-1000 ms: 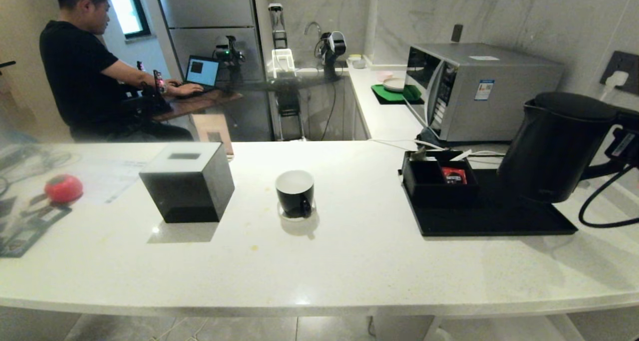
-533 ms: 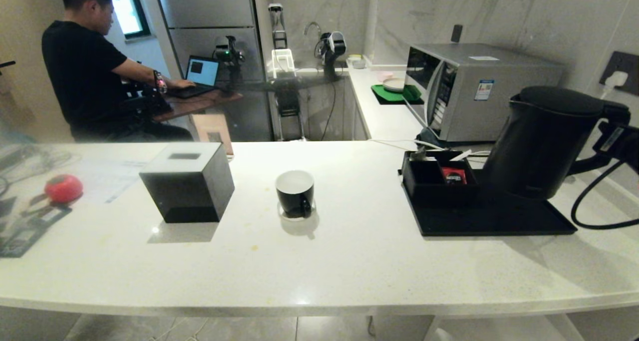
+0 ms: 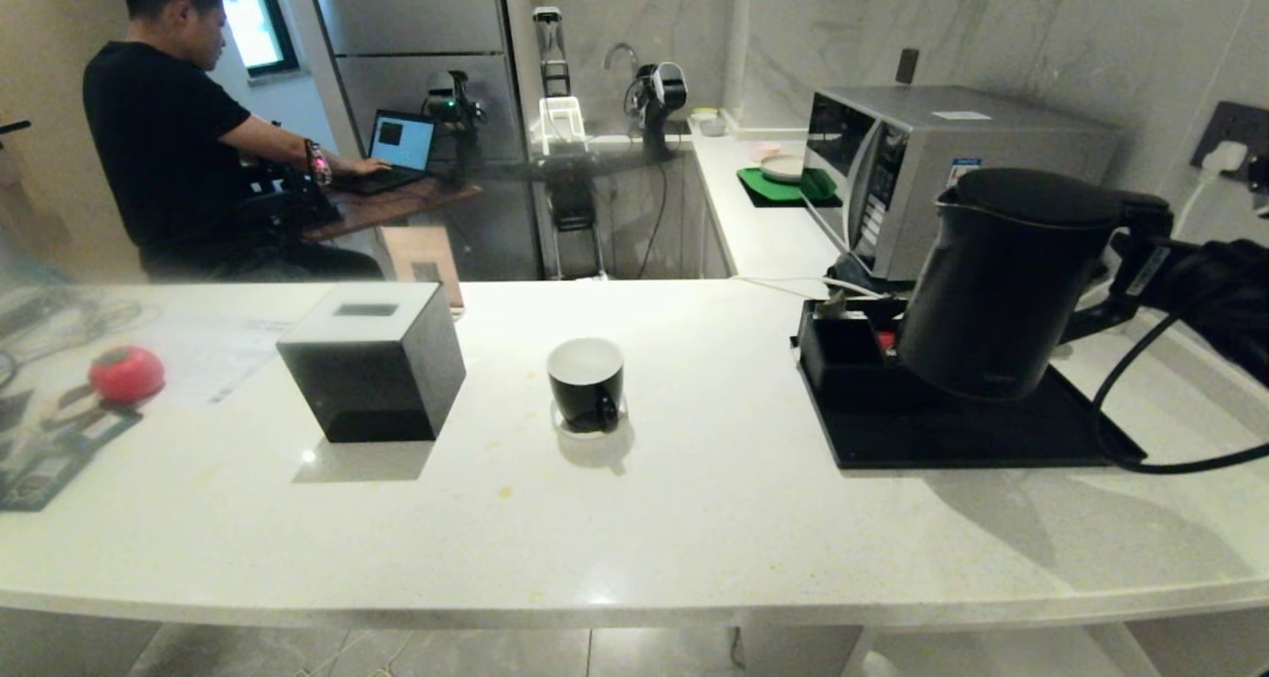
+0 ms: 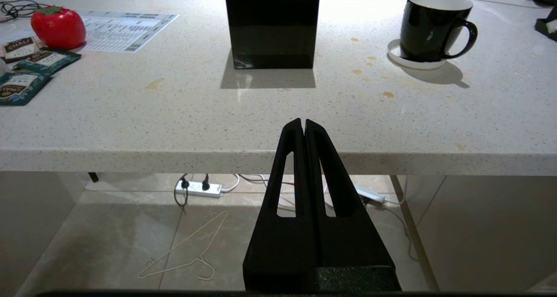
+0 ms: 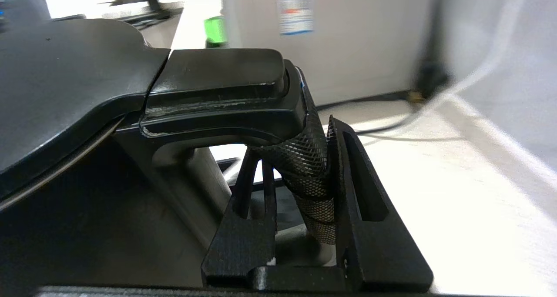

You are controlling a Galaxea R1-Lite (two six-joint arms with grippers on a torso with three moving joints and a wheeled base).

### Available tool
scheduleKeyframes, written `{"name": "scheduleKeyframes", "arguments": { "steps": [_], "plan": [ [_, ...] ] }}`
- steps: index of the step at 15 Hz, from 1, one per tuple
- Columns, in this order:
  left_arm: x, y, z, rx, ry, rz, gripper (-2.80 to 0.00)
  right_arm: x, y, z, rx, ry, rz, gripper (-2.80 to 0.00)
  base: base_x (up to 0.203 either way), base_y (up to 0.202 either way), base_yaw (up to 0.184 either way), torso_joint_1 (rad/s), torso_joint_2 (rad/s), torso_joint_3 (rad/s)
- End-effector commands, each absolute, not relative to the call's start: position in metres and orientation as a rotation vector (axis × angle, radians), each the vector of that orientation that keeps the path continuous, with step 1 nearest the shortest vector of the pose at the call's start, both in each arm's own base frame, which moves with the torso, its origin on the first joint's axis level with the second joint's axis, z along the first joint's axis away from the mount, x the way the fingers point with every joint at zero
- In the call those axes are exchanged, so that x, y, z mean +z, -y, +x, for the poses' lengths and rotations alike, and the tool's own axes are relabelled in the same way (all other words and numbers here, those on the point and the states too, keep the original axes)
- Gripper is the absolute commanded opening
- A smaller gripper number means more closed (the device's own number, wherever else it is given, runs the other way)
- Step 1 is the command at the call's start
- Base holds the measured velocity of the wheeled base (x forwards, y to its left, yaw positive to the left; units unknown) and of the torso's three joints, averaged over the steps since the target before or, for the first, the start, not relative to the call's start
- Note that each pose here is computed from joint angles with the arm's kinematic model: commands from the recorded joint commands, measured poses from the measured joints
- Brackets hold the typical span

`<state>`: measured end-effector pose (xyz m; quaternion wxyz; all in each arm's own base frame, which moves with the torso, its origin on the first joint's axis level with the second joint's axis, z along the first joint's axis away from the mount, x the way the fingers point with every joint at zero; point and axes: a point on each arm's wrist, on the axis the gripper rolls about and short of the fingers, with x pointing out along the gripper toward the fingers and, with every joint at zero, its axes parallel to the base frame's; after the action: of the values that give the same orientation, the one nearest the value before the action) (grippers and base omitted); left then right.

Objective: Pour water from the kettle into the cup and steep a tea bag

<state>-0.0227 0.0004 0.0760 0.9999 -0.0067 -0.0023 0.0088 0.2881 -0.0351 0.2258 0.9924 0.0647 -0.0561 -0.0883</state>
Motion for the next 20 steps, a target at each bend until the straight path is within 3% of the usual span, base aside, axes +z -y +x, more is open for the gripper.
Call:
{"name": "scheduleKeyframes", "arguments": {
  "steps": [1,11,20],
  "plan": [
    [0.076,0.000,-0.023,0.017,0.003,-0.014,-2.80,0.229,0.021,0.286,-0.132,0.123,0.132,-2.80,0.000,0.000,0.000,0.000,0.00,0.000],
    [0.076,0.000,-0.023,0.017,0.003,-0.012,-2.80,0.213,-0.043,0.288,-0.108,0.063,0.144,-2.80,0.000,0.000,0.000,0.000,0.00,0.000],
    [0.076,0.000,-0.023,0.017,0.003,-0.012,-2.80,0.207,-0.046,0.289,-0.142,0.045,0.141,-2.80,0.000,0.000,0.000,0.000,0.00,0.000]
  ]
}}
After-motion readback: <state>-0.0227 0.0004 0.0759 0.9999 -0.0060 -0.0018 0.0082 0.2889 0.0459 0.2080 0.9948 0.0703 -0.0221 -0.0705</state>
